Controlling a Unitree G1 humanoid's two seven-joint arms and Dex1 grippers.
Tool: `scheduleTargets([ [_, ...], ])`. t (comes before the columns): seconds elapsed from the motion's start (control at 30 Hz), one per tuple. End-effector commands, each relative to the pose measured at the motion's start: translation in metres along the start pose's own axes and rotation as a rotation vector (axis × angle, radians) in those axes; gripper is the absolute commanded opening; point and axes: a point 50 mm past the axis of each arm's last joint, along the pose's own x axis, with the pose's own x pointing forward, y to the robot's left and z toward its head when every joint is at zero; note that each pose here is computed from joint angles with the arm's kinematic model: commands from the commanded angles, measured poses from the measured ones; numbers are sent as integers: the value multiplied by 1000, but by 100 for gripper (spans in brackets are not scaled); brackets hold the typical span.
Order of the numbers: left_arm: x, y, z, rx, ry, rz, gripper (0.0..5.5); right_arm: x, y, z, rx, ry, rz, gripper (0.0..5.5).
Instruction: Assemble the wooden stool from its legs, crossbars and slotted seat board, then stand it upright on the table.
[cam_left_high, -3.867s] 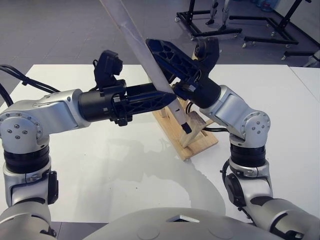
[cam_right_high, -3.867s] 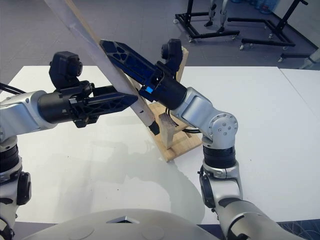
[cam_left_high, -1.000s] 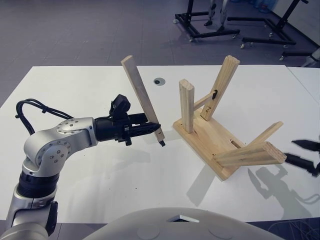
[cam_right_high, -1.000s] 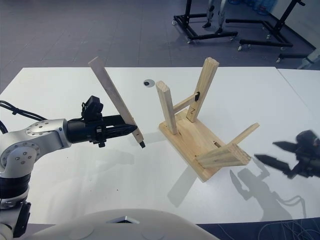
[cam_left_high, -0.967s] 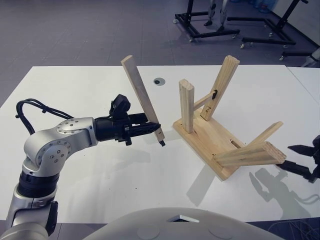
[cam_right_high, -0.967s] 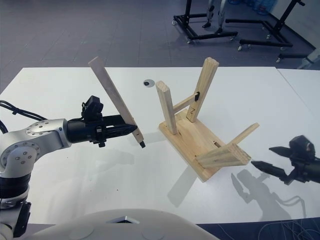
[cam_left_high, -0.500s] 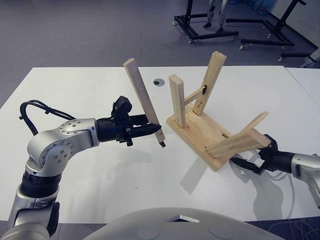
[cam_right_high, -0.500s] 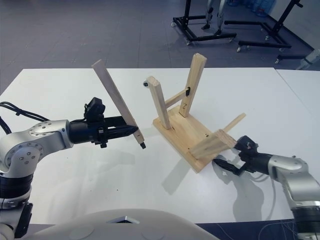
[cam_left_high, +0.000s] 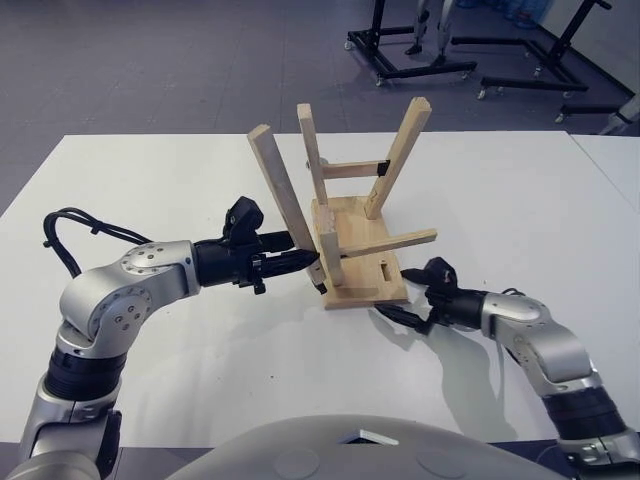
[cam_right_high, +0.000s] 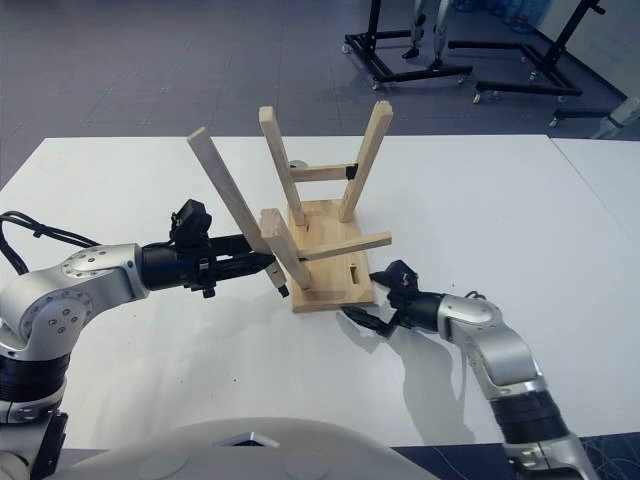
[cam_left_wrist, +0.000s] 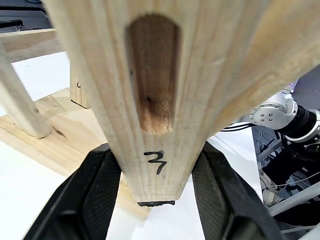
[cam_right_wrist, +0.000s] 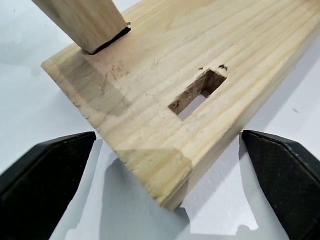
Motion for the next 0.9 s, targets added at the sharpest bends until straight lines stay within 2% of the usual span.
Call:
scheduleTargets([
  [0.03,-1,0,-2,14,6,12,206,9,-4,-16,79,73,-57,540],
  [0.2,-2,2,-2,17,8,17,206,0,-10,-10,92,49,-77,540],
  [0.5,-23,4,-5,51,63,42,206,-47,-4,54,127,-194,105,540],
  [0.63,-42,8,-11,96,124,82,206,-79,-13,77,172,-362,132,540],
  [0.77,-50,5,-12,147,156,63,206,-115,-33,116,194,-602,124,540],
  [0.9,-49,-1,-3,218,165,19,206,-116,-23,166,158,-733,289,540],
])
